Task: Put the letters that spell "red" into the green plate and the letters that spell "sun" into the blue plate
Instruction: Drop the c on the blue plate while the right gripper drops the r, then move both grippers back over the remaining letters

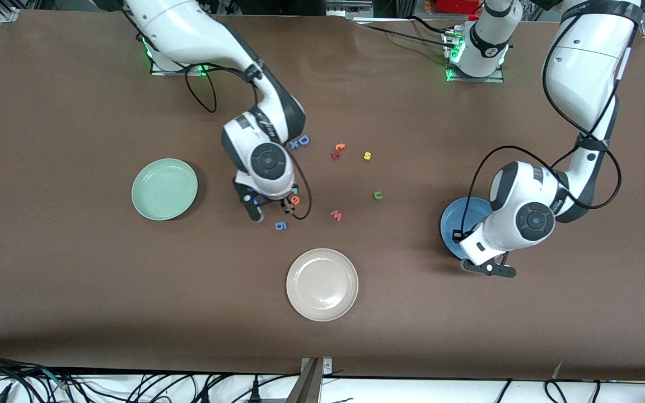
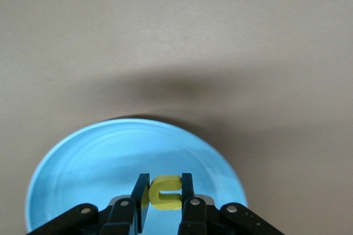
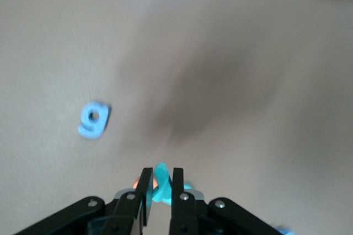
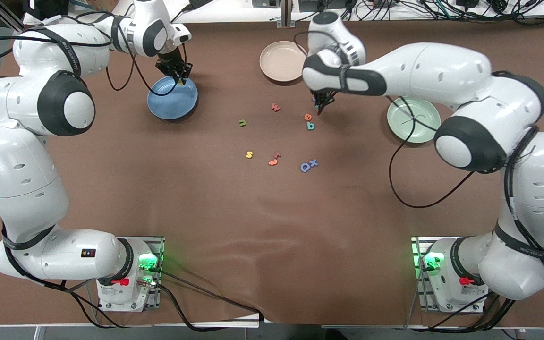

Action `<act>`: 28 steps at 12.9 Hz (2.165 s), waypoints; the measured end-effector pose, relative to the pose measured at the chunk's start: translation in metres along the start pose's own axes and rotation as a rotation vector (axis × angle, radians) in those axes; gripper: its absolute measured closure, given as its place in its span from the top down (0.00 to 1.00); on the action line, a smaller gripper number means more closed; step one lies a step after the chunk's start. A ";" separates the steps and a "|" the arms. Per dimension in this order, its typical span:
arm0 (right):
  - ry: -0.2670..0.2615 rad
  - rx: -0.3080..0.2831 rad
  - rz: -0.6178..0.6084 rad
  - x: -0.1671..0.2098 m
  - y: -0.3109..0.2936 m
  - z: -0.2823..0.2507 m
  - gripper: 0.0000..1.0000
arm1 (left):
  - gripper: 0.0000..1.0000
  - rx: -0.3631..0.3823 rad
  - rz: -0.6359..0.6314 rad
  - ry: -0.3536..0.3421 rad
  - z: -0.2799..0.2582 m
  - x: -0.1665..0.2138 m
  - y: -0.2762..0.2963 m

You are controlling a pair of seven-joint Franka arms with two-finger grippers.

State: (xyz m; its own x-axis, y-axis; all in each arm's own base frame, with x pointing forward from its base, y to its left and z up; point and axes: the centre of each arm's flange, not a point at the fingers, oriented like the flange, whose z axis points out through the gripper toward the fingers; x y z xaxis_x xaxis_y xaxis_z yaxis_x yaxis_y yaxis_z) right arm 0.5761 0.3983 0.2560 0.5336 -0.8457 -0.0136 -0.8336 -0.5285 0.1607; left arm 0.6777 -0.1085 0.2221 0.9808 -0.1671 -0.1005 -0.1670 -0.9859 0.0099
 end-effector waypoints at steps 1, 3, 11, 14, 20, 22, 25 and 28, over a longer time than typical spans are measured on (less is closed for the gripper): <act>-0.004 -0.023 -0.039 0.020 0.005 -0.009 0.18 | 0.30 -0.001 0.005 -0.003 0.002 0.000 -0.003; -0.022 -0.094 -0.133 0.059 0.017 -0.017 0.18 | 0.39 -0.001 0.010 -0.005 0.003 -0.001 -0.002; -0.239 -0.307 -0.534 0.237 0.109 0.004 0.18 | 1.00 -0.021 -0.052 -0.041 0.002 -0.005 0.041; -0.223 -0.237 -0.654 0.275 0.160 0.040 0.18 | 1.00 -0.052 -0.164 -0.065 -0.011 -0.015 0.106; -0.169 -0.159 -0.733 0.272 0.197 0.086 0.18 | 1.00 -0.081 -0.281 -0.068 -0.028 -0.024 0.155; -0.168 -0.158 -0.734 0.272 0.197 0.087 0.33 | 1.00 -0.082 -0.283 -0.066 -0.030 -0.024 0.154; -0.166 -0.157 -0.738 0.270 0.196 0.085 0.62 | 1.00 -0.082 -0.283 -0.065 -0.030 -0.024 0.154; -0.146 -0.135 -0.760 0.262 0.180 0.068 0.94 | 1.00 -0.082 -0.282 -0.062 -0.032 -0.024 0.155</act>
State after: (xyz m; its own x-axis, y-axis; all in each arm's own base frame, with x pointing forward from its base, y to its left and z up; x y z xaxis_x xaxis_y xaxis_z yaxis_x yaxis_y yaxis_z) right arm 0.5565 0.0768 0.2146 0.9188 -0.2616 -0.2957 -0.2175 -0.9605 0.1737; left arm 0.6315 -0.2579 0.2582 0.9790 0.1115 -0.1710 0.1221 -0.9911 0.0533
